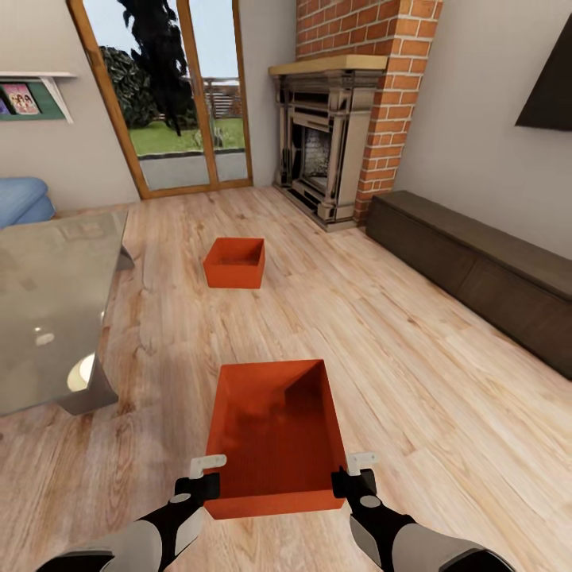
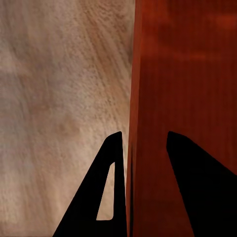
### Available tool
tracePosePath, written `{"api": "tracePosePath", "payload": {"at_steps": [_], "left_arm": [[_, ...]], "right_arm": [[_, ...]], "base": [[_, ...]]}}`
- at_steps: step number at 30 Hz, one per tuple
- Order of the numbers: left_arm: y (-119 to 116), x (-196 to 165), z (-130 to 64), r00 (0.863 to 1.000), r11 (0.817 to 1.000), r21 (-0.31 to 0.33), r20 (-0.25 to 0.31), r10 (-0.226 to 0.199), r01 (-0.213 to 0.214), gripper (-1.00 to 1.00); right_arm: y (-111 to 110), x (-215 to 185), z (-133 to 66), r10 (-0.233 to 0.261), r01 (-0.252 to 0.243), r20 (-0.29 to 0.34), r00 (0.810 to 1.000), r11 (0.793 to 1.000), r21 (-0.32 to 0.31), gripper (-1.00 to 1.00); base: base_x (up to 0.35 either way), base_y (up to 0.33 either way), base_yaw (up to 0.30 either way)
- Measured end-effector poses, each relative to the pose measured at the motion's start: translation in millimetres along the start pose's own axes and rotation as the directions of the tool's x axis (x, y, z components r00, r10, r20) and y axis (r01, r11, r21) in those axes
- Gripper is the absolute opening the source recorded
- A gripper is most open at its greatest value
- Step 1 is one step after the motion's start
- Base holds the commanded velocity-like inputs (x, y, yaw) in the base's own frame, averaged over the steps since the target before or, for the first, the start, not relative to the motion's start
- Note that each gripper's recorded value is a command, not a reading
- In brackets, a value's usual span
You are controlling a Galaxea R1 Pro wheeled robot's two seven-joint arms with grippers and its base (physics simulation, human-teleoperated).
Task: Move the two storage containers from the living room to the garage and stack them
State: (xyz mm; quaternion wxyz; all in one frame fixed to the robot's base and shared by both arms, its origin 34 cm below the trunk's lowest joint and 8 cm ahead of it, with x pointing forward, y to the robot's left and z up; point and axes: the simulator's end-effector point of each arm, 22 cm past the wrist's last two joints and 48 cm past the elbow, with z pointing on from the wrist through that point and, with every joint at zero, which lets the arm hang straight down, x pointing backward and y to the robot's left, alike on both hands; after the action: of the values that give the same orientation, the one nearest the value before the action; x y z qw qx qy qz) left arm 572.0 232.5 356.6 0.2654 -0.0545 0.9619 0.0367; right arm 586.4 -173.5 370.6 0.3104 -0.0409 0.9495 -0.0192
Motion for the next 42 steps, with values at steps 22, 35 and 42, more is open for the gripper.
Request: {"api": "tracePosePath", "payload": {"at_steps": [22,35,42], "left_arm": [[1.1,-27.6,-34.2,1.000,1.000,0.000,-0.001,0.000,0.000,-1.00],[2.4,-42.7,-53.8,1.000,1.000,0.000,-0.001,0.000,0.000,-1.00],[2.8,-50.2,-64.2,1.000,1.000,0.000,-0.002,0.000,0.000,-1.00]], "right_arm": [[-3.1,-30.4,-31.5,0.000,0.000,-0.001,1.000,1.000,0.000,-1.00],[-4.3,-47.7,-49.6,-0.001,0.001,-0.002,1.000,1.000,-0.002,-1.00],[-5.1,-56.1,-59.3,-0.001,0.001,-0.003,1.000,1.000,-0.002,-1.00]], "base": [[0.000,0.000,0.000],[0.000,0.000,0.000],[0.000,0.000,0.000]]}}
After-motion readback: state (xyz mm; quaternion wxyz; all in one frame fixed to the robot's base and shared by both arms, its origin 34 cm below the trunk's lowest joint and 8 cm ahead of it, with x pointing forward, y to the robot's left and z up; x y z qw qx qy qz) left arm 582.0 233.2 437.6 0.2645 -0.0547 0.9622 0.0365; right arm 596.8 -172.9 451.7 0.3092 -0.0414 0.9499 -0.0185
